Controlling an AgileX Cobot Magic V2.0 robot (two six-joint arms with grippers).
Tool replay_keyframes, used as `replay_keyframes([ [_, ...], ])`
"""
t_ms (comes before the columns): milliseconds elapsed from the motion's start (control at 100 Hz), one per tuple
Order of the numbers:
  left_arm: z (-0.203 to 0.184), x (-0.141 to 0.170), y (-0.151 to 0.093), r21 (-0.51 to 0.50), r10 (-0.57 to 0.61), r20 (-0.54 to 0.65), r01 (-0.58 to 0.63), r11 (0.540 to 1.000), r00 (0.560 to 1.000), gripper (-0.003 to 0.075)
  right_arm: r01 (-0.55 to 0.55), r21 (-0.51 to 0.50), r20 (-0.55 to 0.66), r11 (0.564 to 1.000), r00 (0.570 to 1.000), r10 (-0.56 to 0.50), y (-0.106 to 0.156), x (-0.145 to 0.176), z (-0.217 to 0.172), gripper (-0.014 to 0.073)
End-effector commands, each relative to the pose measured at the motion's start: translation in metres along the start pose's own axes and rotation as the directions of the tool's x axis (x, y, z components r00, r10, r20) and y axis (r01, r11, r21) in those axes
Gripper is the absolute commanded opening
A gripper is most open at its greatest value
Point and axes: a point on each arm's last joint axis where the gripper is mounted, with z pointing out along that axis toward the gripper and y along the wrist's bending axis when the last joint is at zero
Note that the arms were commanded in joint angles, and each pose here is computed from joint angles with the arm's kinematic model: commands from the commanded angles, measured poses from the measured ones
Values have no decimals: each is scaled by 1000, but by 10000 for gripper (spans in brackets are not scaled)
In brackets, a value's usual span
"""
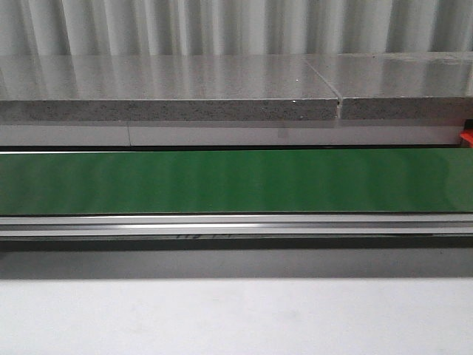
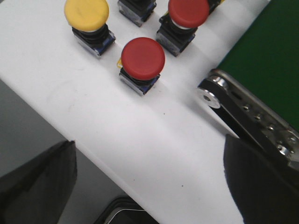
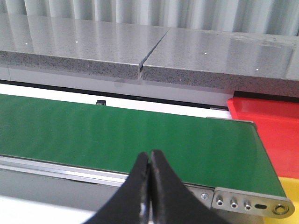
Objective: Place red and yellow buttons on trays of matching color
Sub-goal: 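Grasp a red-capped button with the left gripper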
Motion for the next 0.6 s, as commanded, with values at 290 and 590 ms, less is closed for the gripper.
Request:
replay_keyframes([
  [290,45,-28,0,-33,-61,-9,60,998,998,618,9,10,97,1000,995,-10,-1,-12,-2,-69],
  [590,77,-44,-8,-38,-52,-53,50,998,997,618,9,10,97,1000,995,-10,-1,-12,-2,-69],
])
